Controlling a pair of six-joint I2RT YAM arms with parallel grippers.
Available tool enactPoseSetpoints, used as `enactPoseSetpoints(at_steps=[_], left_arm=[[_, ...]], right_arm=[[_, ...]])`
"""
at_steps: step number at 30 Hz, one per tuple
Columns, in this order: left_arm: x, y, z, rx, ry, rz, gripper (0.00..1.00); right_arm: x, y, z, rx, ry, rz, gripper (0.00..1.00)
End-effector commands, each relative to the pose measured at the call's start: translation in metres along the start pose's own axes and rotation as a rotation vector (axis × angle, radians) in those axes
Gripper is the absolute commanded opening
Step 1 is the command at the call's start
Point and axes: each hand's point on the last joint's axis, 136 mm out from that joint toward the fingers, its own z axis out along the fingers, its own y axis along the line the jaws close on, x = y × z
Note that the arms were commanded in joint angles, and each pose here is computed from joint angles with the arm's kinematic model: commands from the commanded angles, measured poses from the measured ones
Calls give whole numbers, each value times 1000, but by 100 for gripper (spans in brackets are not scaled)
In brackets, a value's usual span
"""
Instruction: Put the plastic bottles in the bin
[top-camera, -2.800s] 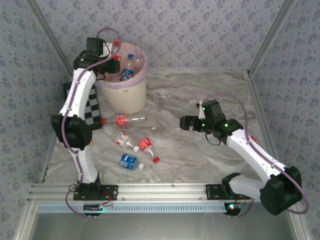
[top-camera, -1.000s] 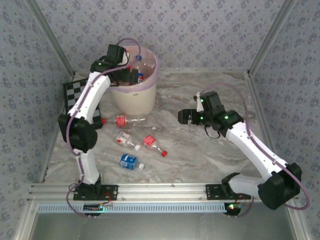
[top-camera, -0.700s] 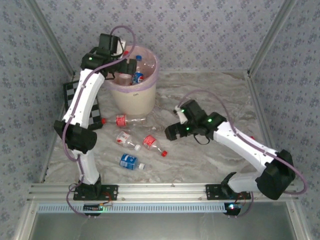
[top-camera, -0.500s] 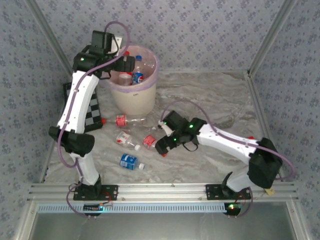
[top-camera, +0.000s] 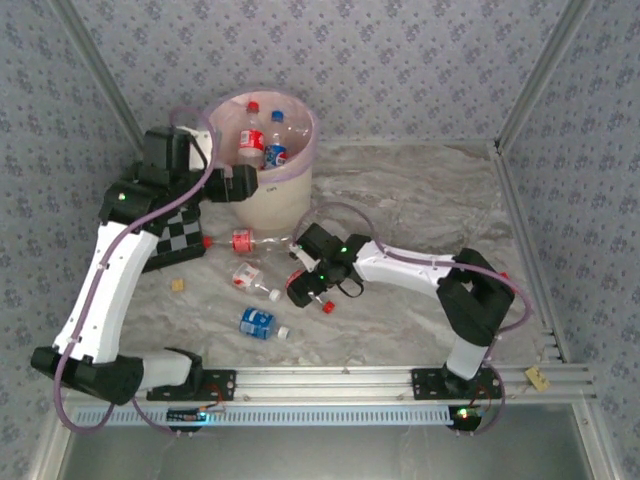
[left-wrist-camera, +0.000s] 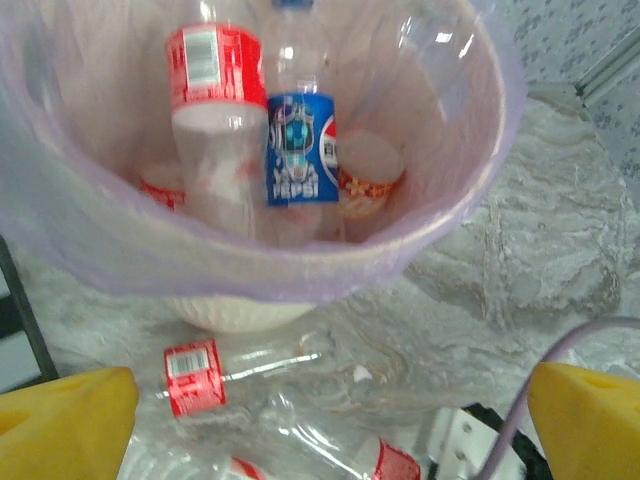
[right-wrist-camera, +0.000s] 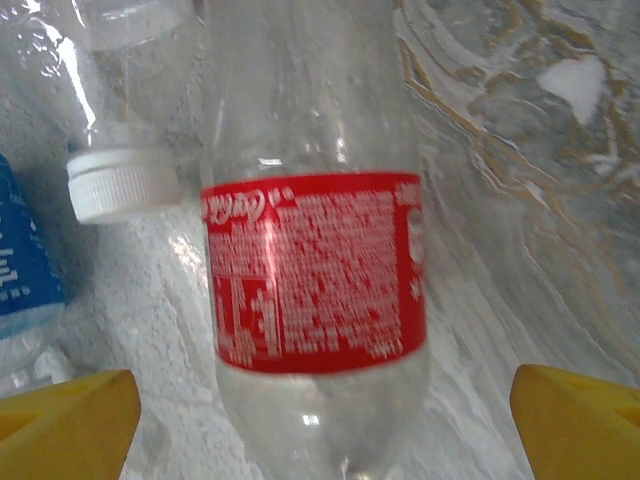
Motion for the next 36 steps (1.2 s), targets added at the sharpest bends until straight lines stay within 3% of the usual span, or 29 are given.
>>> enactPoseSetpoints(at_steps=[1, 8, 17, 24, 29, 36], left_arm=[[-2, -10, 0, 75, -54, -83, 100], [16, -12, 2, 97, 10, -89, 100], [24, -22, 20, 195, 1, -178, 100], [28, -39, 23, 290, -7, -253, 100], [32, -72, 14, 409, 8, -253, 100], [30, -152, 16, 686, -66, -258, 100]], right_arm=[[-6, 8, 12, -27, 15, -17, 96], [3, -2, 23, -8, 40, 21, 79], [15, -20, -5, 30, 28, 64, 56], [42, -49, -50, 56, -1, 148, 55], [50, -83, -100, 25, -137, 308, 54], [10, -94, -165, -123, -512, 436, 52]])
